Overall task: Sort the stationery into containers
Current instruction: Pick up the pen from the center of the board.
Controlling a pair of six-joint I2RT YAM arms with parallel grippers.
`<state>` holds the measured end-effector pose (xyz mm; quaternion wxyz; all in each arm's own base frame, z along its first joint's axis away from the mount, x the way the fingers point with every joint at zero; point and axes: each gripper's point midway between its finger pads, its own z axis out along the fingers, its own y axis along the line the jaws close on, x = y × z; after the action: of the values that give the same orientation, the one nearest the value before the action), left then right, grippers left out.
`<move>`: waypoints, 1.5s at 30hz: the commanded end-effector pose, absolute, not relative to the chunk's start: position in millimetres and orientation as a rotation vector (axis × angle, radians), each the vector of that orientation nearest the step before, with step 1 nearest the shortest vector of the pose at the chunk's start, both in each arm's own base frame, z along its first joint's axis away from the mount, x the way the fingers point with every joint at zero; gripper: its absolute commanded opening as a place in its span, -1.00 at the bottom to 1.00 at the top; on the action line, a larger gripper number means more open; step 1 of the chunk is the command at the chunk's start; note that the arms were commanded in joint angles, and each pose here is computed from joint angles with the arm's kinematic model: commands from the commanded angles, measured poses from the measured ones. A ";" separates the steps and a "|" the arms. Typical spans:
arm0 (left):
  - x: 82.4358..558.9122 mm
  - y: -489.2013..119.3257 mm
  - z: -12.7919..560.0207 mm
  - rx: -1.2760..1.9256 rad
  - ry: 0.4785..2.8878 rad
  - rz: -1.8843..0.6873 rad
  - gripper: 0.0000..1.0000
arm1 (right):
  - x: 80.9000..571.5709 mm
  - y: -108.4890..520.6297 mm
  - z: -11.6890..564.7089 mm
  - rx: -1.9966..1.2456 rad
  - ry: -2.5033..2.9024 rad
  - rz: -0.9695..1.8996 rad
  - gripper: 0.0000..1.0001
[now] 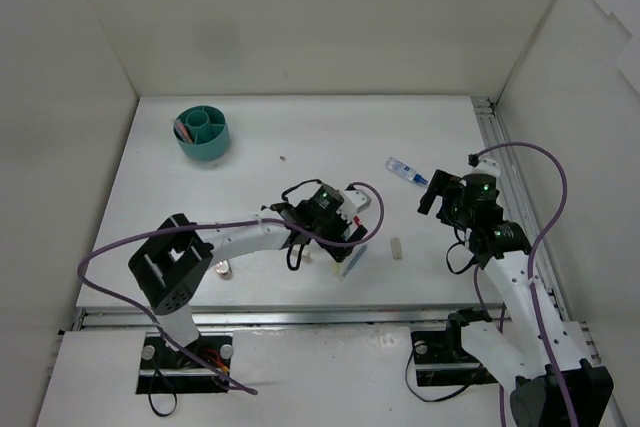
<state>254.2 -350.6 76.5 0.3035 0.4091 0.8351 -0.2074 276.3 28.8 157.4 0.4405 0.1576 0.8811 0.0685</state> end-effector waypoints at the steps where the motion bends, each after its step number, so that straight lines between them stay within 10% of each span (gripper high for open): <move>1: 270.9 -342.8 80.5 0.917 2.255 -0.441 0.88 | 281.6 23.9 164.7 0.418 2.143 0.154 0.96; 23: 259.9 -331.9 39.9 0.901 2.371 -0.303 0.63 | 283.4 18.5 158.2 0.431 2.158 0.111 0.96; 35: 274.1 -297.6 25.4 0.765 2.448 -0.146 -0.36 | 281.6 16.5 163.2 0.439 2.137 0.107 0.96; 39: 294.3 -286.8 31.1 0.647 2.459 -0.126 -1.00 | 280.9 14.9 167.2 0.438 2.120 0.100 0.96; 45: 344.0 -274.2 55.2 0.397 2.441 -0.168 -1.00 | 281.9 10.2 169.2 0.440 2.113 0.072 0.96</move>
<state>311.0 -283.4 28.2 0.2933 0.2178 0.9289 -0.0609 276.6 18.2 160.3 0.4510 0.1724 0.8746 0.0441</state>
